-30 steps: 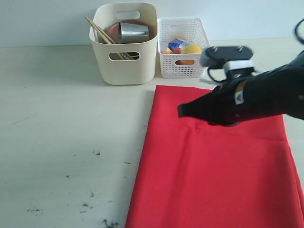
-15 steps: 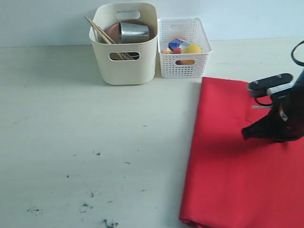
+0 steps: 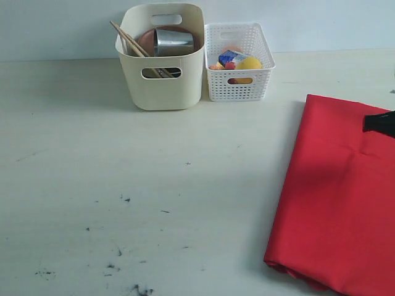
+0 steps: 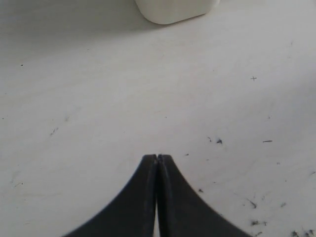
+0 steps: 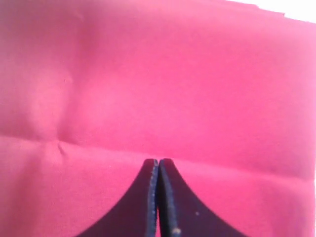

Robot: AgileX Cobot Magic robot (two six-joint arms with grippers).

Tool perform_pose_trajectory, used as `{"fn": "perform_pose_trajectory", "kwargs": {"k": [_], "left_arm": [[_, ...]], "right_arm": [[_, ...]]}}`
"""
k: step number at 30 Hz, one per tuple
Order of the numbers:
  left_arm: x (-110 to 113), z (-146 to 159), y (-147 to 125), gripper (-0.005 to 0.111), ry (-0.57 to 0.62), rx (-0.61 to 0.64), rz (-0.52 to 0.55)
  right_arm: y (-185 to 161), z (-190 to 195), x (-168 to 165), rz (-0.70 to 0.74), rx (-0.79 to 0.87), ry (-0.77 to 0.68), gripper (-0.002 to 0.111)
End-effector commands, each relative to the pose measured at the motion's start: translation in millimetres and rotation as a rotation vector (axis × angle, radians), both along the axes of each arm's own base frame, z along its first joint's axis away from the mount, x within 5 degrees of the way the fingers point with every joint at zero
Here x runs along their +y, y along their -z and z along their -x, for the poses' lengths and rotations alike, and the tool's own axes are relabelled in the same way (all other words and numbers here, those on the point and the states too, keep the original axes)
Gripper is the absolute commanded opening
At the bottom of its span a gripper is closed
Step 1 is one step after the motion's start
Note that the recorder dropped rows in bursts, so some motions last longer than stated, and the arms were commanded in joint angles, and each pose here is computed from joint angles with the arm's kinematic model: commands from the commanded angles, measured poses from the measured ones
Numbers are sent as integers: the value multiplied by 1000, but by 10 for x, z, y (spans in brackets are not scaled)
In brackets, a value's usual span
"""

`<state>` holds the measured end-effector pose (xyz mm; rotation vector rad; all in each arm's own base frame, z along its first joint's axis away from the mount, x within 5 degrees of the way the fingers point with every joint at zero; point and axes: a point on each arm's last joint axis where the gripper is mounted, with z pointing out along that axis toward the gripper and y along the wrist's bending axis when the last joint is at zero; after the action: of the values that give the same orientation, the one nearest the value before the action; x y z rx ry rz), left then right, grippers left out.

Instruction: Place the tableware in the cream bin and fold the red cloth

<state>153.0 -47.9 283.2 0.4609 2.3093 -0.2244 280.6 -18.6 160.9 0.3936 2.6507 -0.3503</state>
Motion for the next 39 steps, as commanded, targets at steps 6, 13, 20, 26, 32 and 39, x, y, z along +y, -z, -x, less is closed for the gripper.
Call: {"fn": "perform_pose_trajectory", "kwargs": {"k": [6, 13, 20, 26, 32, 39], "left_arm": [[4, 3, -14, 3, 12, -30, -14], [10, 2, -13, 3, 22, -36, -32], [13, 2, -10, 3, 23, -35, -38], [26, 6, -1, 3, 29, -31, -66], [30, 10, 3, 3, 32, -26, -72], [27, -3, -10, 3, 26, -45, -65]], "right_arm": [[710, -288, 22, -10, 167, -43, 0], [816, -983, 63, 12, 106, -158, 0], [388, -1556, 148, -57, 40, -183, 0], [-244, -1463, -115, -25, 9, -47, 0], [-74, -945, -277, -62, 113, 23, 0], [468, -431, 89, -185, 70, -94, 0]]}}
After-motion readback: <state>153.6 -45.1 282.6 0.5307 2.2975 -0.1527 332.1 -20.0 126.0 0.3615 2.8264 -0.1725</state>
